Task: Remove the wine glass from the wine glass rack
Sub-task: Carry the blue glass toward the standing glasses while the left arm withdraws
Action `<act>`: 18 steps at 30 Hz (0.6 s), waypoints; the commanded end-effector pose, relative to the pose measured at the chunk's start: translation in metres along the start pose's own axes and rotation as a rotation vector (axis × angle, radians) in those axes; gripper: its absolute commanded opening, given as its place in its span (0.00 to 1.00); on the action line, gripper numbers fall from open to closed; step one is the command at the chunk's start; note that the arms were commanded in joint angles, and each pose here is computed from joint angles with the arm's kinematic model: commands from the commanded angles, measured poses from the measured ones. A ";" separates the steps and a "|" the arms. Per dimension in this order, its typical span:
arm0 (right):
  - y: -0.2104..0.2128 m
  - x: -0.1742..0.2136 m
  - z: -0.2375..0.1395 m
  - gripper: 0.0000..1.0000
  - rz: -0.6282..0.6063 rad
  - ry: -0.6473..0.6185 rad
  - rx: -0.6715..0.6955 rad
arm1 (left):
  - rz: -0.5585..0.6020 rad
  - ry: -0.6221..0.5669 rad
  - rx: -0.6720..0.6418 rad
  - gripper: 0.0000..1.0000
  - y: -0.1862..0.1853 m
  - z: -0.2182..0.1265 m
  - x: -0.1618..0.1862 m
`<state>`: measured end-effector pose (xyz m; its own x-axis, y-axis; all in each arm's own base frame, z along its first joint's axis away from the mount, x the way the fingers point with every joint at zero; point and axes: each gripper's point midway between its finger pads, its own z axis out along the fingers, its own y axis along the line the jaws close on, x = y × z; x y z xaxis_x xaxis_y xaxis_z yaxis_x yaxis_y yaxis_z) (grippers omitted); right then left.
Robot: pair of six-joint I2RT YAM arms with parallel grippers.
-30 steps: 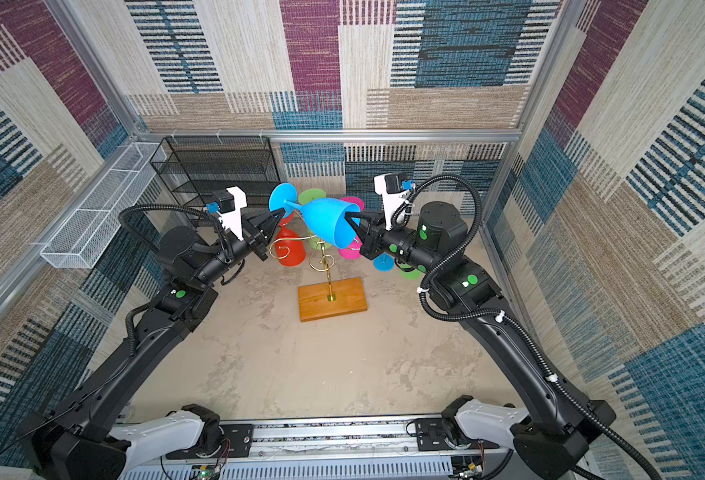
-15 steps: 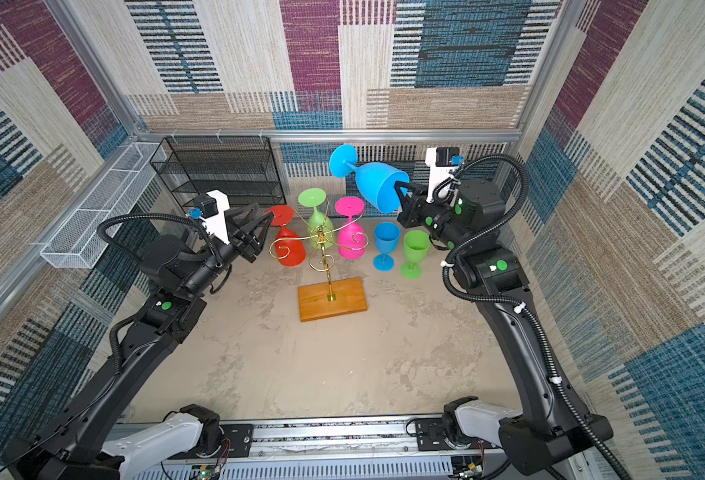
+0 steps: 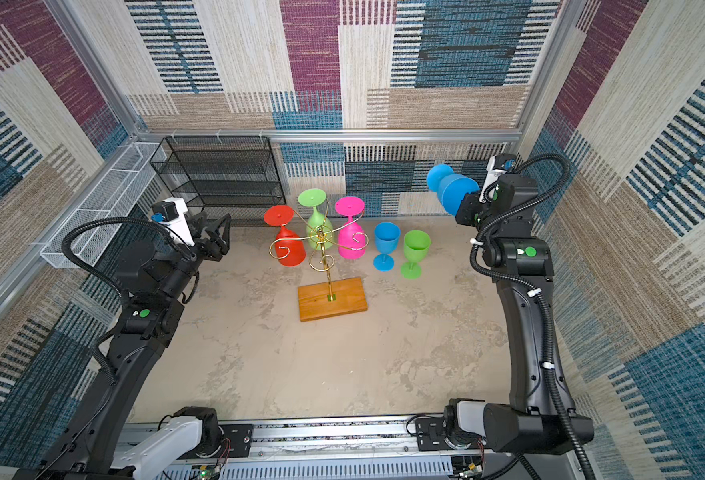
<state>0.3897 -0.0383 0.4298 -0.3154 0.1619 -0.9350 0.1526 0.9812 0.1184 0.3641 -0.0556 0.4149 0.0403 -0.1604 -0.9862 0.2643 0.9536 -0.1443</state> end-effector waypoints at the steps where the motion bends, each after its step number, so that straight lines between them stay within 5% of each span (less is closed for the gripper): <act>1: -0.024 0.018 0.009 0.00 -0.044 0.078 0.091 | -0.035 0.007 -0.042 0.69 0.015 0.000 0.013; 12: -0.044 0.085 0.060 0.00 -0.075 0.342 0.143 | -0.086 0.119 -0.095 0.69 0.048 0.005 0.080; 18: -0.050 0.126 0.078 0.00 -0.078 0.478 0.159 | -0.061 0.134 -0.103 0.69 0.051 0.004 0.087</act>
<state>0.4176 -0.0756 0.2950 -0.6802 0.1561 -0.7162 0.2438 0.9696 -0.0202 0.3840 -0.0224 0.3099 -0.1524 -0.2080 -0.9662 0.1477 0.9618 -0.2304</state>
